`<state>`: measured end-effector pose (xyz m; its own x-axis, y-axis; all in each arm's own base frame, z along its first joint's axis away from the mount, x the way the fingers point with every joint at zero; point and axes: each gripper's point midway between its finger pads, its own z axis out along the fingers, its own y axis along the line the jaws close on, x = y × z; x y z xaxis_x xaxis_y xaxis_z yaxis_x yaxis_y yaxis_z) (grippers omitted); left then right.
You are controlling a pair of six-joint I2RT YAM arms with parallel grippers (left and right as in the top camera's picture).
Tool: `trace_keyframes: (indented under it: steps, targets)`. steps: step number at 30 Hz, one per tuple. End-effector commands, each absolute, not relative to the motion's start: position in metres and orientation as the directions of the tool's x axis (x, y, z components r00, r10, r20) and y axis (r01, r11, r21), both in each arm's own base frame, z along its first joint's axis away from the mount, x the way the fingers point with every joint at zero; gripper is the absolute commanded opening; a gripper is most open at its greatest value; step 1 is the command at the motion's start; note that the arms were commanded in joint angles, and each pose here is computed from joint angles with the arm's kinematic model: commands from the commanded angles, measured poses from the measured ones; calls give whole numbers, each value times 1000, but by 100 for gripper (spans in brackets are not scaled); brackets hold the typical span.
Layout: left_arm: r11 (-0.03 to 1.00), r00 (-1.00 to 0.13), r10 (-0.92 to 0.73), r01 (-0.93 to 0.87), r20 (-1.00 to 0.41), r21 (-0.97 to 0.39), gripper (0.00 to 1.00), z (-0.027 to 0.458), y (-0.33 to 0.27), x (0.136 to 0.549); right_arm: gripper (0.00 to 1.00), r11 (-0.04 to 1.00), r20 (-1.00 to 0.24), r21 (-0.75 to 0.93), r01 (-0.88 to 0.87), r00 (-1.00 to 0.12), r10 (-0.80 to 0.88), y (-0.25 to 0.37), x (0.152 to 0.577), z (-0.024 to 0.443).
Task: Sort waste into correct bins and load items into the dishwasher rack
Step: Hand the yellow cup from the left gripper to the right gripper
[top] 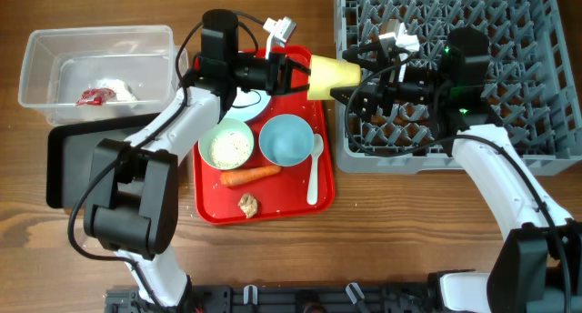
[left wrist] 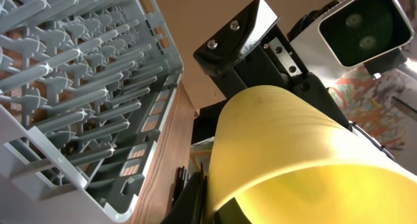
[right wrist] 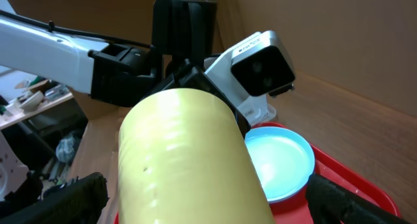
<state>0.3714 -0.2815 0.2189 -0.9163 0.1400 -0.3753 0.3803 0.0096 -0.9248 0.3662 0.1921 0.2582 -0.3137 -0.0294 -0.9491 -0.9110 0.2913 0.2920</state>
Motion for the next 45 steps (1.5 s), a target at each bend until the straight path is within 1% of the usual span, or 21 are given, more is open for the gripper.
trace_keyframes:
  steps: [1,5,13,14,16,20,23,27,30,31,32,33,35,37,39,41,43,44,45]
  targets:
    - [-18,-902,154,406,-404,-914,4,235,-282,366,100,260,-950,290,-921,-310,-37,198,364,259]
    - [-20,-899,153,412,-410,-911,4,236,-282,366,100,242,-948,296,-924,-316,-44,205,360,258]
    - [-18,-905,153,398,-396,-917,4,236,-282,366,99,232,-958,264,-936,-282,-45,209,359,261]
    - [-18,-905,153,398,-396,-917,4,236,-282,366,97,232,-960,258,-938,-275,-44,209,359,262]
    - [-18,-905,153,398,-396,-917,4,236,-282,366,88,231,-963,248,-941,-265,-42,209,360,264]
    - [-18,-905,153,398,-396,-917,4,236,-282,366,75,231,-965,243,-942,-259,-42,209,360,265]
    - [-18,-905,153,398,-396,-917,4,236,-282,366,72,231,-965,243,-942,-259,-42,209,360,265]
    - [3,-908,129,402,-398,-916,4,235,-282,371,71,232,-963,248,-941,-265,-42,209,360,264]
    - [31,-910,98,408,-404,-912,8,232,-283,378,67,232,-962,254,-939,-270,-43,209,360,263]
    - [39,-910,89,409,-404,-912,10,232,-283,380,65,234,-962,254,-939,-271,-43,209,360,263]
    - [46,-910,81,412,-408,-910,16,231,-283,382,65,242,-961,257,-936,-274,-42,208,361,263]
    - [50,-902,76,429,-425,-902,19,231,-283,383,65,262,-957,267,-927,-287,-41,207,364,261]
    - [63,-878,63,478,-475,-876,18,229,-281,388,64,314,-947,292,-903,-319,-36,204,372,257]
    - [121,-885,13,464,-466,-877,21,223,-276,400,61,378,-939,303,-875,-342,-37,199,381,250]
    - [188,-871,-31,477,-490,-859,24,214,-268,414,58,441,-932,309,-843,-361,-37,193,391,244]
    - [270,-863,-79,463,-499,-844,29,202,-257,428,55,488,-925,315,-814,-378,-34,185,397,240]
    - [346,-853,-114,447,-510,-825,31,191,-245,440,51,534,-917,329,-778,-399,-17,176,404,239]
    - [400,-839,-128,443,-528,-802,31,183,-235,448,49,554,-918,324,-767,-397,-12,170,406,241]
    - [444,-831,-141,433,-539,-784,31,177,-227,454,49,579,-919,319,-750,-395,-5,163,409,242]
